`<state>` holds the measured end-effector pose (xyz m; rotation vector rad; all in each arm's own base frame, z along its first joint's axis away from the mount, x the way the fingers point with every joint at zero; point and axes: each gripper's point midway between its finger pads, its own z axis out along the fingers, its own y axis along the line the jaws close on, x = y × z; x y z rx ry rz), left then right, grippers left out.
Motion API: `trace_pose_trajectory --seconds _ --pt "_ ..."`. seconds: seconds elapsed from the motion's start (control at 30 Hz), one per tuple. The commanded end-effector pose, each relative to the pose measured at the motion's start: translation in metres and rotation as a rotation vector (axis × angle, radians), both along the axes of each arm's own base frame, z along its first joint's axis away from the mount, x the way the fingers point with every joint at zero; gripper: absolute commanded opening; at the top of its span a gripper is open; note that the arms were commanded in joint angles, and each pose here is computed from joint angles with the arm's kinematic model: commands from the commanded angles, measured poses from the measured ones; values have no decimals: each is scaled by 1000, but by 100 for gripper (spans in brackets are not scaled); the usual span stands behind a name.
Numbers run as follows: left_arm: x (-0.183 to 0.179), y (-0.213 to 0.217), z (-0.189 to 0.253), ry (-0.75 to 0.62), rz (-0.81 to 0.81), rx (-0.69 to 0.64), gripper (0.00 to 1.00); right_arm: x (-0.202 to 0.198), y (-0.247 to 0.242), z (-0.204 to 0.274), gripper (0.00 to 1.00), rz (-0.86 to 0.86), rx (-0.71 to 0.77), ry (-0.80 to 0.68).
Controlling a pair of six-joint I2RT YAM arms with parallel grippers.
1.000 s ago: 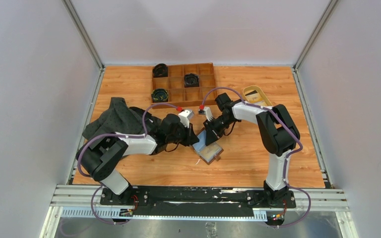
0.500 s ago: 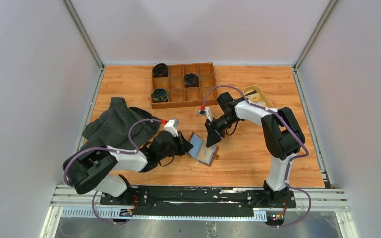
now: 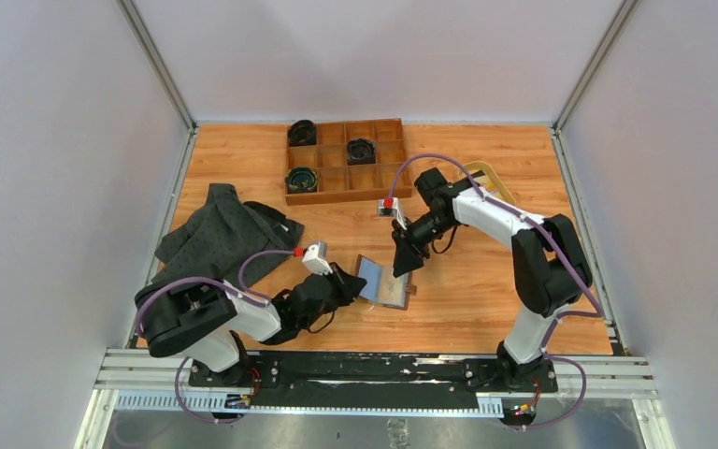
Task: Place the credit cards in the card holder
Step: Open the card holder at the center of the board.
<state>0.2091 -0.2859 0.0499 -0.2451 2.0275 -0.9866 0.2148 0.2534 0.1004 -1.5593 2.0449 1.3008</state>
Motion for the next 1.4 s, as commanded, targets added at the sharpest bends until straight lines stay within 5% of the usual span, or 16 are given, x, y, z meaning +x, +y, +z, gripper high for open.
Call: trace_pose_trajectory --seconds 0.0,0.67,0.83,1.07,1.37 --pt "8 3 11 -52 103 -37 0 -3 -9 -3 37 7 -23 -1" --pt "-1 9 -2 -44 202 -81 0 4 -14 -55 28 -54 -208 117" --pt "-1 17 0 -59 216 -84 25 10 -20 -71 26 -90 -280 125" --pt "-1 33 5 -86 236 -3 57 7 -12 -50 26 -57 -194 99" --pt "-1 40 29 -169 196 68 68 -4 -2 -23 27 -5 -74 116"
